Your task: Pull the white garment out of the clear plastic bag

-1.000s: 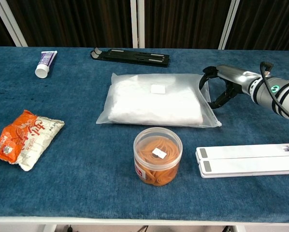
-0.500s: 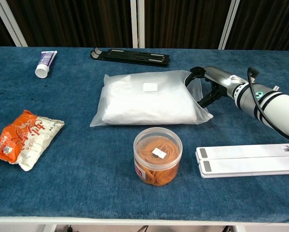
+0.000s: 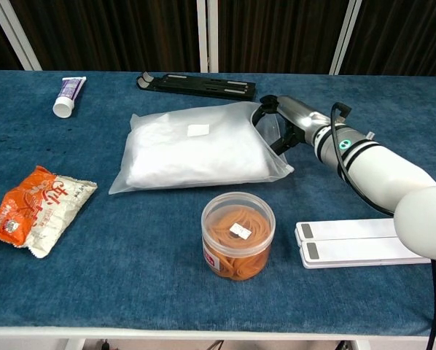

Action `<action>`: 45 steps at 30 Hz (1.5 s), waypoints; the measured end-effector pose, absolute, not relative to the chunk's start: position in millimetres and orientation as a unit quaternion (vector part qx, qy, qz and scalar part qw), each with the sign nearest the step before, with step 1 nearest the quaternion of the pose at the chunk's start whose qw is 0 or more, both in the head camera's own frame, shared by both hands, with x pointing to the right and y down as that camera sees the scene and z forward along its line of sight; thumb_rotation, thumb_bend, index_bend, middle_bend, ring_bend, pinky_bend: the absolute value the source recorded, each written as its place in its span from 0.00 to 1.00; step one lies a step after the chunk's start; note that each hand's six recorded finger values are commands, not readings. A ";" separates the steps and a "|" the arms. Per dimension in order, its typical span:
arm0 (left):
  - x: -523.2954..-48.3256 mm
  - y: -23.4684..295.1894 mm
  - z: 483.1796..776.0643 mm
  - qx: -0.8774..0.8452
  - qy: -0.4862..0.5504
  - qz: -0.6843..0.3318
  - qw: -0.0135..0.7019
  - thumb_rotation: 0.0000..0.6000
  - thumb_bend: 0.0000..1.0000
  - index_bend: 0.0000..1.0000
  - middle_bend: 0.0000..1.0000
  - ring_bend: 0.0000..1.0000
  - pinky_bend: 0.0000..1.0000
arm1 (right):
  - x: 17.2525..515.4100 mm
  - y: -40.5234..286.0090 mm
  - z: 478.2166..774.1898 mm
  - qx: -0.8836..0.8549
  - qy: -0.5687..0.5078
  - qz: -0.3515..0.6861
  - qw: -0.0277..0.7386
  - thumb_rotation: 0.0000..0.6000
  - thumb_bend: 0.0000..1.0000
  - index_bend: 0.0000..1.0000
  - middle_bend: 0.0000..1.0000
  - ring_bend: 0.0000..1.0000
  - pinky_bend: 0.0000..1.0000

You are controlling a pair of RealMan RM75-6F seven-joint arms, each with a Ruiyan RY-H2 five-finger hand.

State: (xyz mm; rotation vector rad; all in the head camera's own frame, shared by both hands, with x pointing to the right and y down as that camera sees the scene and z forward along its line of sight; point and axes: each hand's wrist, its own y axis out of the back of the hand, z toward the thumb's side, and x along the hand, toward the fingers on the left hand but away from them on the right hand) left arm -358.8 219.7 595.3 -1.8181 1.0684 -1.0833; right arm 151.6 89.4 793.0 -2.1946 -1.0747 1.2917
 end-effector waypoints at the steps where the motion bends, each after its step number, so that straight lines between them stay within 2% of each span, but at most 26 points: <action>1: -359.0 219.8 595.2 -0.711 0.418 -0.423 0.376 1.00 0.13 0.30 0.21 0.10 0.16 | 146.0 88.6 792.0 -0.782 -0.378 0.457 0.194 1.00 0.32 0.39 0.03 0.00 0.00; 5: -359.7 220.5 594.5 -0.711 0.418 -0.424 0.375 1.00 0.13 0.30 0.21 0.10 0.16 | 132.3 89.4 793.3 -0.783 -0.359 0.459 0.216 1.00 0.33 0.41 0.05 0.00 0.00; 12: -363.3 221.8 592.0 -0.707 0.425 -0.425 0.373 1.00 0.13 0.30 0.21 0.11 0.16 | 112.3 93.8 801.9 -0.773 -0.348 0.466 0.252 1.00 0.39 0.64 0.15 0.00 0.00; 21: -370.4 225.5 588.0 -0.701 0.427 -0.430 0.376 1.00 0.13 0.29 0.20 0.10 0.16 | 102.9 91.3 804.9 -0.747 -0.385 0.460 0.287 1.00 0.49 0.79 0.25 0.00 0.00; 28: -364.7 220.1 594.2 -0.712 0.407 -0.431 0.377 1.00 0.13 0.30 0.20 0.10 0.16 | 125.4 85.7 796.4 -0.740 -0.411 0.444 0.294 1.00 0.49 0.80 0.25 0.00 0.00; 34: -342.9 201.1 607.0 -0.736 0.364 -0.420 0.386 1.00 0.13 0.32 0.20 0.10 0.16 | 155.2 81.9 785.1 -0.737 -0.422 0.443 0.286 1.00 0.49 0.80 0.25 0.00 0.00; 39: -311.1 178.2 627.4 -0.762 0.319 -0.409 0.387 1.00 0.13 0.33 0.20 0.11 0.17 | 191.3 83.4 778.0 -0.720 -0.425 0.469 0.284 1.00 0.49 0.80 0.25 0.00 0.00; 45: -258.7 148.0 664.2 -0.790 0.271 -0.402 0.376 1.00 0.13 0.34 0.20 0.11 0.17 | 220.5 90.9 784.0 -0.699 -0.439 0.500 0.262 1.00 0.49 0.80 0.25 0.00 0.00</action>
